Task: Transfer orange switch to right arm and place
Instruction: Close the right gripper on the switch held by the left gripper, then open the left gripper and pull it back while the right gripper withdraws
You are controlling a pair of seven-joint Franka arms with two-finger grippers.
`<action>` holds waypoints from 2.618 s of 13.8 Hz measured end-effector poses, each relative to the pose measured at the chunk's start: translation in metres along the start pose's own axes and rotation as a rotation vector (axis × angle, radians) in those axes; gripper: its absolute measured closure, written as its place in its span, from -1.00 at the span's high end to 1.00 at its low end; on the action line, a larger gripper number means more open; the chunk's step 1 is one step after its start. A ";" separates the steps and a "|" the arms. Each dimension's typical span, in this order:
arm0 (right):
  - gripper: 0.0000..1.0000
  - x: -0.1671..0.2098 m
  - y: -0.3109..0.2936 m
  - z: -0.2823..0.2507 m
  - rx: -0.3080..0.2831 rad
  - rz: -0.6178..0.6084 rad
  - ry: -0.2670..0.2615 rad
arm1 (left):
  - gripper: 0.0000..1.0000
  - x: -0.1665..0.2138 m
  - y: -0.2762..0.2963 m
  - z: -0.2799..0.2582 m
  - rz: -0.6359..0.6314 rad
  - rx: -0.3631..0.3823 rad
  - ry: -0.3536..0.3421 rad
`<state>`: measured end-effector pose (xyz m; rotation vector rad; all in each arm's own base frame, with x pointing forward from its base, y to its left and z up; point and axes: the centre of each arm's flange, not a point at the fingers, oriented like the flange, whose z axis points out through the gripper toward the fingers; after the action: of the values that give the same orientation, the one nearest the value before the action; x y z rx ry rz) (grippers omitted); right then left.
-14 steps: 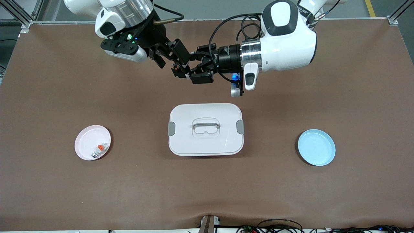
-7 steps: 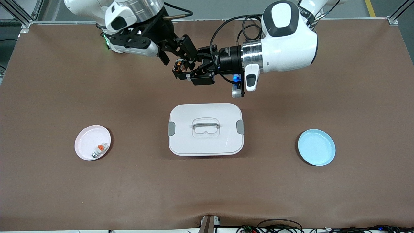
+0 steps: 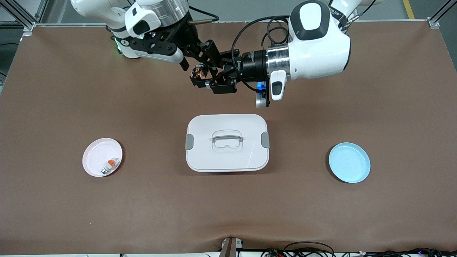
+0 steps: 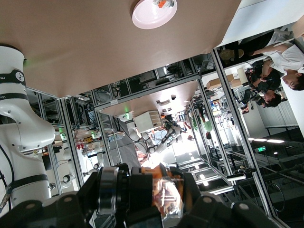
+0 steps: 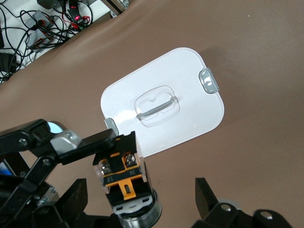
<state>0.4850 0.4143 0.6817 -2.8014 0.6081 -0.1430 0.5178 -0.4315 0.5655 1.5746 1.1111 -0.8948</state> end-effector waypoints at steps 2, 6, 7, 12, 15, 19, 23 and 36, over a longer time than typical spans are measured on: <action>0.93 0.000 0.000 0.000 0.000 0.000 0.001 | 0.46 0.000 0.000 0.000 0.005 0.002 0.005; 0.64 0.001 0.001 0.000 -0.001 0.001 0.002 | 0.46 0.000 0.000 0.000 0.007 0.003 0.006; 0.51 0.002 0.001 0.000 -0.001 0.001 0.002 | 0.46 0.000 0.000 0.000 0.007 0.003 0.006; -0.22 0.002 0.000 -0.002 0.009 -0.029 0.008 | 0.46 0.000 -0.002 0.003 0.006 0.009 0.005; -0.24 0.002 0.000 -0.002 0.010 -0.043 0.008 | 0.46 0.000 -0.002 0.003 0.007 0.010 0.005; -0.25 0.002 0.000 -0.002 0.010 -0.044 0.008 | 0.46 0.000 -0.002 0.003 0.008 0.011 0.006; -0.25 0.002 0.000 -0.002 0.010 -0.044 0.009 | 0.46 0.000 -0.002 0.003 0.010 0.011 0.006; -0.32 0.006 0.002 -0.003 0.008 -0.017 0.013 | 1.00 -0.003 0.001 0.001 0.019 0.012 0.024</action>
<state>0.4897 0.4096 0.6839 -2.8002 0.5852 -0.1666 0.5177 -0.4334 0.5685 1.6073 1.1072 -0.8737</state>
